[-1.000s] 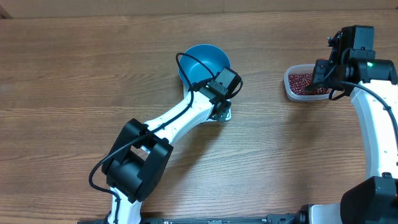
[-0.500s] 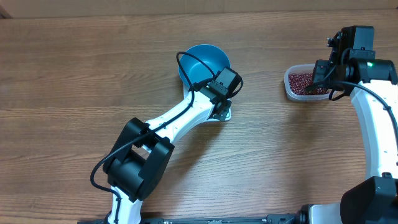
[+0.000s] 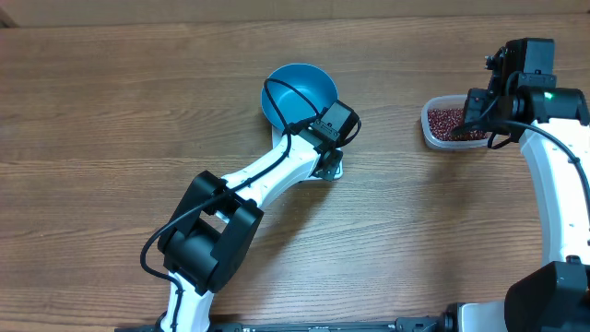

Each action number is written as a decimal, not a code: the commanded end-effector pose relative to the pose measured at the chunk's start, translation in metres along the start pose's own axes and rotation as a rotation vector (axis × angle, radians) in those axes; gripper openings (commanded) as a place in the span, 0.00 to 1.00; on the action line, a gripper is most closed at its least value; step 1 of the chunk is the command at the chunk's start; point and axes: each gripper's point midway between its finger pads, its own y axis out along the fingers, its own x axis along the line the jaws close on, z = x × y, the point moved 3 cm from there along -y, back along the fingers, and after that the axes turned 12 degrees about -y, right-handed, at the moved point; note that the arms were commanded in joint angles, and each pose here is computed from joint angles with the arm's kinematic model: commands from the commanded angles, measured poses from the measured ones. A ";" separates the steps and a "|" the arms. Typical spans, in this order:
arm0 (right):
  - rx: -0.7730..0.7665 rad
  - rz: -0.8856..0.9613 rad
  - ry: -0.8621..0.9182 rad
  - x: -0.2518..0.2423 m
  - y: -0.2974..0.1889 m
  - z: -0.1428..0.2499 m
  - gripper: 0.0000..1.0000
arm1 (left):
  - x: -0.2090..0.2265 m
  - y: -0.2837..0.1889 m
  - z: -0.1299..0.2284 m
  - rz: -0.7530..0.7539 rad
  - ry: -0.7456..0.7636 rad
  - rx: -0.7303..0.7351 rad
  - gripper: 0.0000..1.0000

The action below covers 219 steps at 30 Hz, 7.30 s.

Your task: Scoop item into bowl and weigh 150g on scale

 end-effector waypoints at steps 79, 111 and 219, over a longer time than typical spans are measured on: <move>-0.039 0.001 -0.003 -0.002 -0.010 -0.012 0.04 | -0.027 -0.130 -0.059 0.226 0.028 -0.196 0.04; -0.024 -0.004 -0.005 -0.001 -0.009 -0.008 0.04 | -0.004 -0.047 -0.083 0.150 -0.008 -0.172 0.04; -0.025 0.027 -0.053 -0.007 -0.023 -0.013 0.04 | 0.072 -0.187 0.060 0.304 0.059 -0.112 1.00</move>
